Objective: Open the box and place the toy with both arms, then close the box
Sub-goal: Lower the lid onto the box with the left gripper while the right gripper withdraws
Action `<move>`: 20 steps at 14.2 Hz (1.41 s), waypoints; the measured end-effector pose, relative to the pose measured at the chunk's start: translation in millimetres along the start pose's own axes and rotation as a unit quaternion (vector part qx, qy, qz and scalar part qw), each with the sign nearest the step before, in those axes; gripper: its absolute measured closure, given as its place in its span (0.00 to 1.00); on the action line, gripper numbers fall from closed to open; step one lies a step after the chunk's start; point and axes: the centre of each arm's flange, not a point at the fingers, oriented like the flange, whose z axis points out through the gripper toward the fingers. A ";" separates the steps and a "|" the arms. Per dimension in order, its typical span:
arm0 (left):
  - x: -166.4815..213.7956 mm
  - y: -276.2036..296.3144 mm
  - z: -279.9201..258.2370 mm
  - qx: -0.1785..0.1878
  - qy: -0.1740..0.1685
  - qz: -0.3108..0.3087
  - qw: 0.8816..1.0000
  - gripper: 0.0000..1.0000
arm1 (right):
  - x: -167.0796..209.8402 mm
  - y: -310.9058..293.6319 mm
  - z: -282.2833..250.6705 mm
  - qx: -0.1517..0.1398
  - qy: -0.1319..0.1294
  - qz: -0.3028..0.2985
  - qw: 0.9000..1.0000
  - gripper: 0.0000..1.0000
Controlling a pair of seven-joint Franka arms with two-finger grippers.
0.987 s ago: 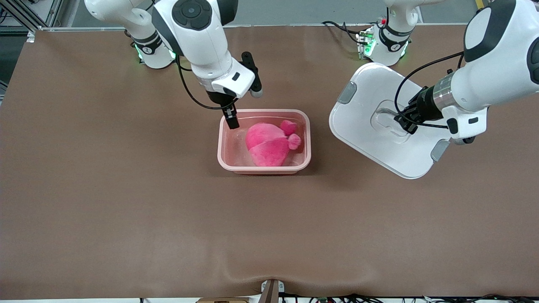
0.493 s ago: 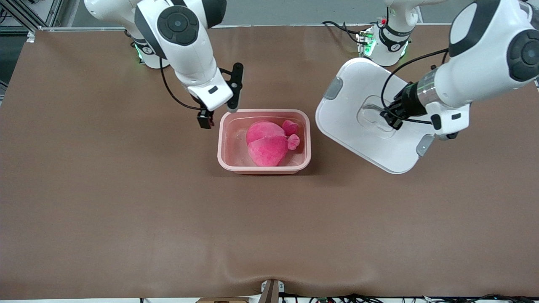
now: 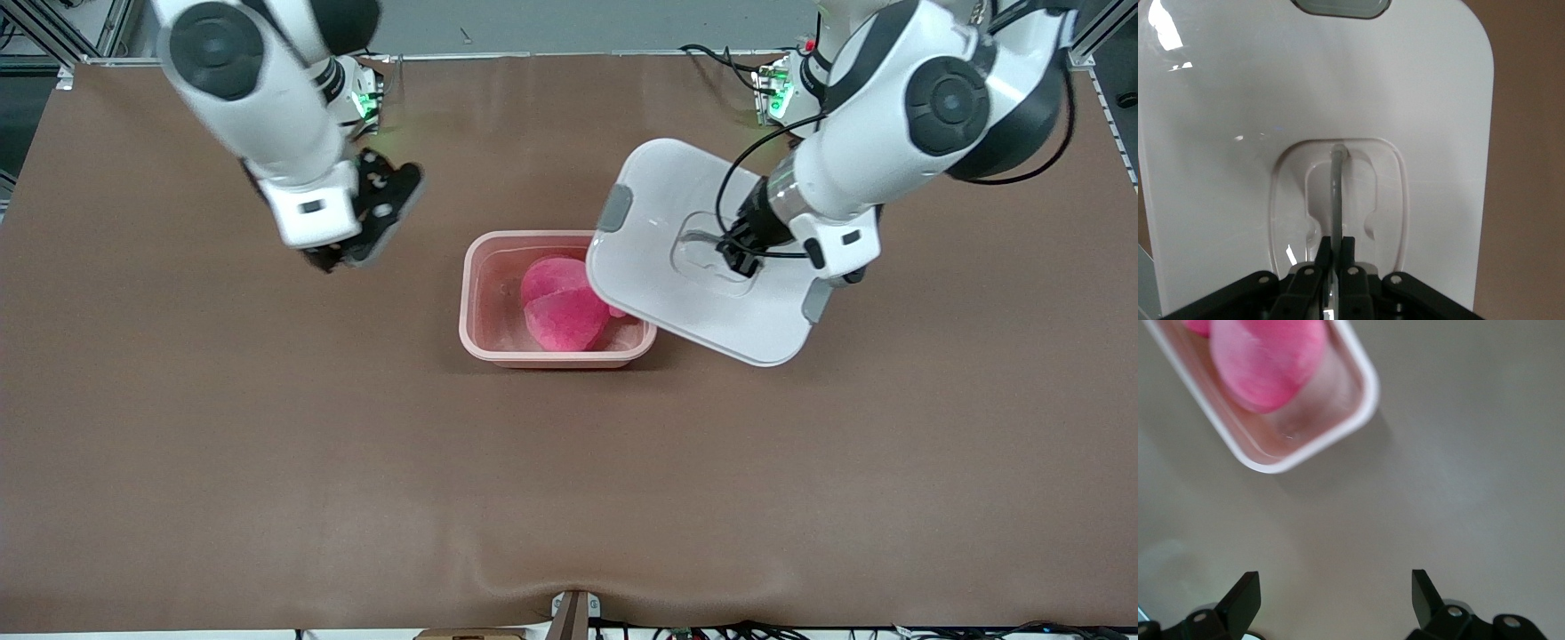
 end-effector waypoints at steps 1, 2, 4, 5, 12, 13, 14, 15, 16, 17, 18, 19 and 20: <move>-10.6 4.7 9.2 -0.006 -0.003 -0.012 1.000 0.93 | -13.3 16.3 -4.6 0.000 0.005 0.021 1.000 0.00; -21.5 8.6 18.4 -0.013 -0.003 -0.025 1.000 0.93 | -24.2 28.4 -8.5 0.000 0.009 0.045 0.999 0.00; -46.5 13.5 38.3 -0.026 0.010 -0.051 0.998 0.93 | -38.7 43.3 -13.4 0.000 0.014 0.098 0.995 0.00; -60.2 14.4 48.6 -0.032 0.018 -0.063 0.997 0.93 | -44.4 49.3 -14.9 0.000 0.016 0.121 0.993 0.00; -124.2 15.3 95.3 -0.092 0.055 -0.140 0.984 0.93 | -140.0 116.6 -28.7 0.019 0.003 0.301 0.953 0.00; -134.2 14.2 103.9 -0.105 0.066 -0.146 0.982 0.93 | -150.6 123.3 -31.0 0.019 0.005 0.318 0.948 0.00; -144.1 12.8 113.3 -0.117 0.076 -0.152 0.979 0.93 | -161.7 130.1 -33.7 0.019 0.009 0.335 0.942 0.00; -154.1 11.4 124.0 -0.129 0.086 -0.157 0.975 0.93 | -175.9 137.9 -37.1 0.019 0.013 0.351 0.936 0.00; -163.1 9.9 134.8 -0.141 0.096 -0.159 0.972 0.93 | -191.4 146.0 -40.5 0.018 0.017 0.367 0.930 0.00; -172.1 7.8 146.3 -0.154 0.107 -0.160 0.969 0.93 | -208.1 154.7 -43.1 0.018 0.021 0.383 0.923 0.00; -180.8 5.1 157.6 -0.165 0.118 -0.160 0.966 0.93 | -223.0 163.0 -44.7 0.018 0.026 0.397 0.917 0.00; -189.3 1.7 168.0 -0.176 0.128 -0.160 0.963 0.93 | -235.1 170.9 -46.3 0.017 0.035 0.409 0.912 0.00; -197.0 -1.9 176.9 -0.183 0.135 -0.161 0.960 0.93 | -244.4 177.1 -47.9 0.017 0.045 0.423 0.905 0.00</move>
